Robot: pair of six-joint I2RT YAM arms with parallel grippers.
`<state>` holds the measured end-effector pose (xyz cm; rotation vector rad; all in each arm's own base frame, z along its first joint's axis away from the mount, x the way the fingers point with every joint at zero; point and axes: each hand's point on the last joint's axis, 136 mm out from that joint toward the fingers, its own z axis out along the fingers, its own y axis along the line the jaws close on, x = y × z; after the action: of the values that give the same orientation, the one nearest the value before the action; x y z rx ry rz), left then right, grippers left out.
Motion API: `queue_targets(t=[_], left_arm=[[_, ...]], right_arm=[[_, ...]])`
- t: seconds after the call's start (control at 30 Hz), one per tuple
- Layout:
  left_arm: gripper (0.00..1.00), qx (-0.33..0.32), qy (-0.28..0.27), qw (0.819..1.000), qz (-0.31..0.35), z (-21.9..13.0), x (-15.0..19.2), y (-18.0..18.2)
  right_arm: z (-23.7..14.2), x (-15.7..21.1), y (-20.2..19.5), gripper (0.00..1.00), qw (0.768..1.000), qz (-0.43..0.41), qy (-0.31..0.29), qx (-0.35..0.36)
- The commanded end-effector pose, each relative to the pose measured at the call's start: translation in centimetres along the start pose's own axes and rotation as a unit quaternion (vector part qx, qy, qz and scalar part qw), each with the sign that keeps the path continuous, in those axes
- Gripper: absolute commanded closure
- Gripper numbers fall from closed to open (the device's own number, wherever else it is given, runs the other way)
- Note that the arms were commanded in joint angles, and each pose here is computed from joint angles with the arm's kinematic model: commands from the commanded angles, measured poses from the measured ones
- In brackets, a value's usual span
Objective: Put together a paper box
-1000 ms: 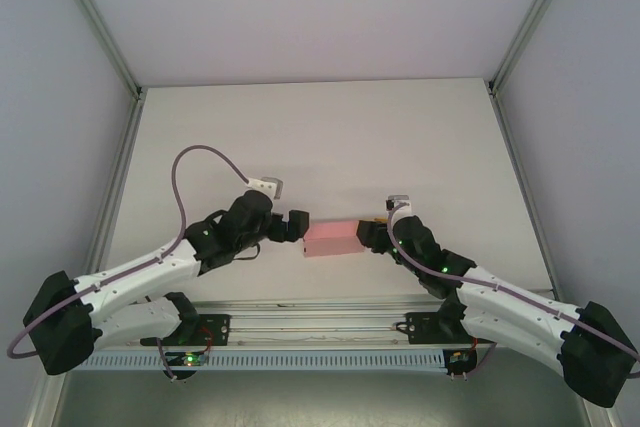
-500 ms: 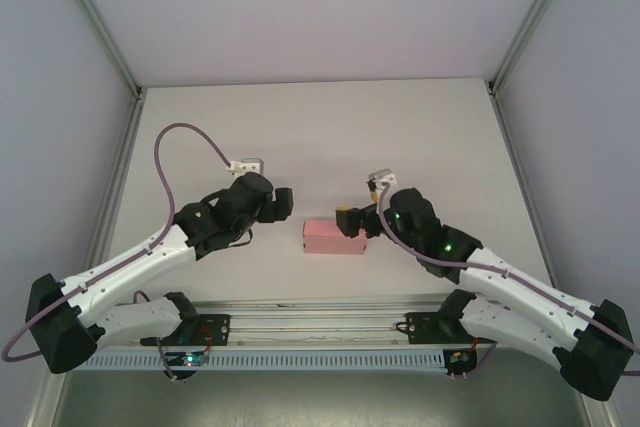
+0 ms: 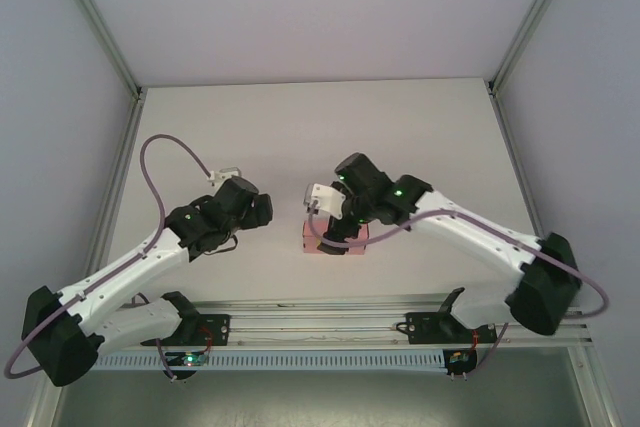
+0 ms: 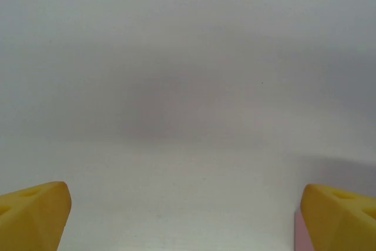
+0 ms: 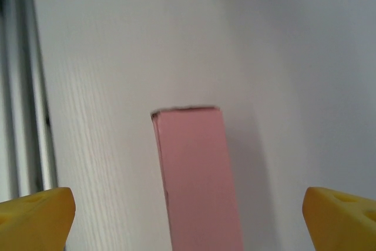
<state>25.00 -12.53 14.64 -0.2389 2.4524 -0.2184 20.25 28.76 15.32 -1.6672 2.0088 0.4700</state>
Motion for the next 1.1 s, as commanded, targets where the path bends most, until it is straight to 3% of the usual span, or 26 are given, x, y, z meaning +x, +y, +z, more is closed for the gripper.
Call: queue_targets(t=[0.0, 0.13, 0.23, 0.33, 0.47, 0.53, 0.6, 0.77, 0.93, 1.07], left_arm=[[0.00, -0.019, 0.007, 1.000, -0.014, -0.1, 0.8, 1.7], [0.00, -0.022, 0.010, 1.000, -0.018, -0.1, 1.3, 2.2], [0.00, -0.022, 0.012, 1.000, -0.019, 0.3, 1.7, 2.3], [0.00, -0.021, 0.019, 0.999, -0.016, 0.4, 1.9, 2.2], [0.00, -0.028, 0.020, 0.999, -0.016, 0.5, 2.3, 2.7], [0.00, -0.028, 0.021, 0.999, -0.017, 0.4, 2.4, 2.8], [0.00, -0.027, 0.019, 0.999, -0.018, 0.3, 2.5, 3.0], [0.00, -0.029, 0.009, 0.999, -0.027, -0.2, 2.5, 3.6], [0.00, -0.031, -0.007, 0.999, -0.037, -1.0, 2.4, 4.4], [0.00, -0.019, -0.014, 0.999, -0.046, -1.3, 2.6, 4.5]], right_arm=[[1.1, 2.9, -1.0, 0.01, 0.994, -0.051, 0.092, 0.032], [2.7, 4.0, -2.7, 0.01, 0.989, -0.045, 0.129, 0.054], [3.9, 4.9, -1.7, 0.06, 0.987, -0.047, 0.153, 0.014], [4.7, 5.9, -1.7, 0.21, 0.982, -0.045, 0.184, 0.009], [5.0, 6.3, -2.3, 0.54, 0.978, -0.043, 0.201, 0.023], [4.8, 6.0, -2.4, 0.62, 0.979, -0.045, 0.198, 0.032], [4.5, 5.5, -2.8, 0.63, 0.978, -0.050, 0.195, 0.050], [2.8, 3.7, -6.5, 0.64, 0.962, -0.057, 0.190, 0.189], [1.2, 1.9, -12.3, 0.64, 0.908, -0.069, 0.171, 0.377], [2.9, 1.2, -13.9, 0.68, 0.890, -0.134, 0.134, 0.415]])
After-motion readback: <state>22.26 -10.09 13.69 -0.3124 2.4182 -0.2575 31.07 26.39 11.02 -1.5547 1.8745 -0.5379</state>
